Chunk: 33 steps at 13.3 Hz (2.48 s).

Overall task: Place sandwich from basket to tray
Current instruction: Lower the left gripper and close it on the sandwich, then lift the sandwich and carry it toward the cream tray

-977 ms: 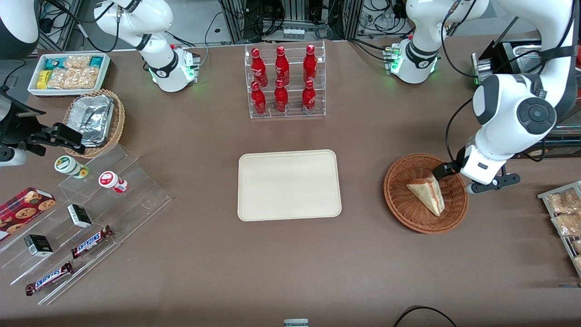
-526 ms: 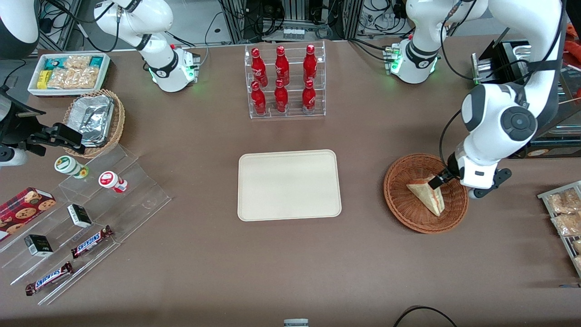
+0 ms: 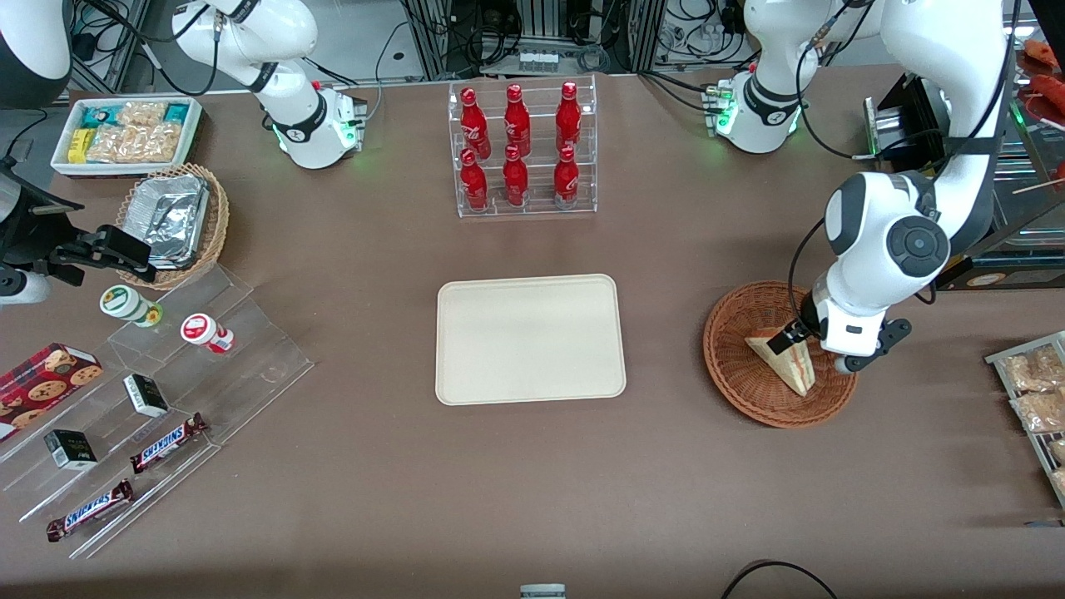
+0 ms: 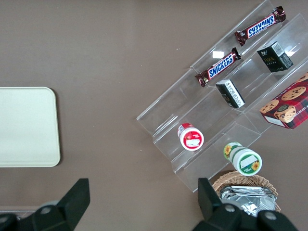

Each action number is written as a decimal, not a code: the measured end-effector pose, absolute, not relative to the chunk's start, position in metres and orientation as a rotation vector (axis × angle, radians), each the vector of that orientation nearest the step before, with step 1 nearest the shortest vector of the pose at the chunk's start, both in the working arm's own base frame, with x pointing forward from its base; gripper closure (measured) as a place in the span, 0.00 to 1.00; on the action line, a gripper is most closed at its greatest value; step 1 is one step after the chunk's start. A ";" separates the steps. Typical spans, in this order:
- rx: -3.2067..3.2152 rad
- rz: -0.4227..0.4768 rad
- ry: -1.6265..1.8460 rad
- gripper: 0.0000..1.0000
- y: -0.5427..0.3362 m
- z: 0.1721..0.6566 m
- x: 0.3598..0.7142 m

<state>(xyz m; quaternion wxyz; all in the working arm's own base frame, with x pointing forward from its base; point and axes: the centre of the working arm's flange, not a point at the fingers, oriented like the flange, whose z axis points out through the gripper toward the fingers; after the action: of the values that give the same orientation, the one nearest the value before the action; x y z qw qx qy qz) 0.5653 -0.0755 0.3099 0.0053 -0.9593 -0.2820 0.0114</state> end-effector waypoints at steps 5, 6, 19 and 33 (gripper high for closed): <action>-3.009 0.043 -0.870 0.00 -0.070 0.282 0.570; -3.006 0.053 -0.870 0.00 -0.070 0.275 0.570; -2.945 0.208 -0.892 0.72 -0.069 0.292 0.575; -3.085 0.287 -0.324 0.85 -0.301 0.354 0.561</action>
<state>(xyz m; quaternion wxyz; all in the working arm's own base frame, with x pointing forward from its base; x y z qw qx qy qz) 0.5608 -0.3006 0.3537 0.0131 -0.9902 -0.1041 0.0920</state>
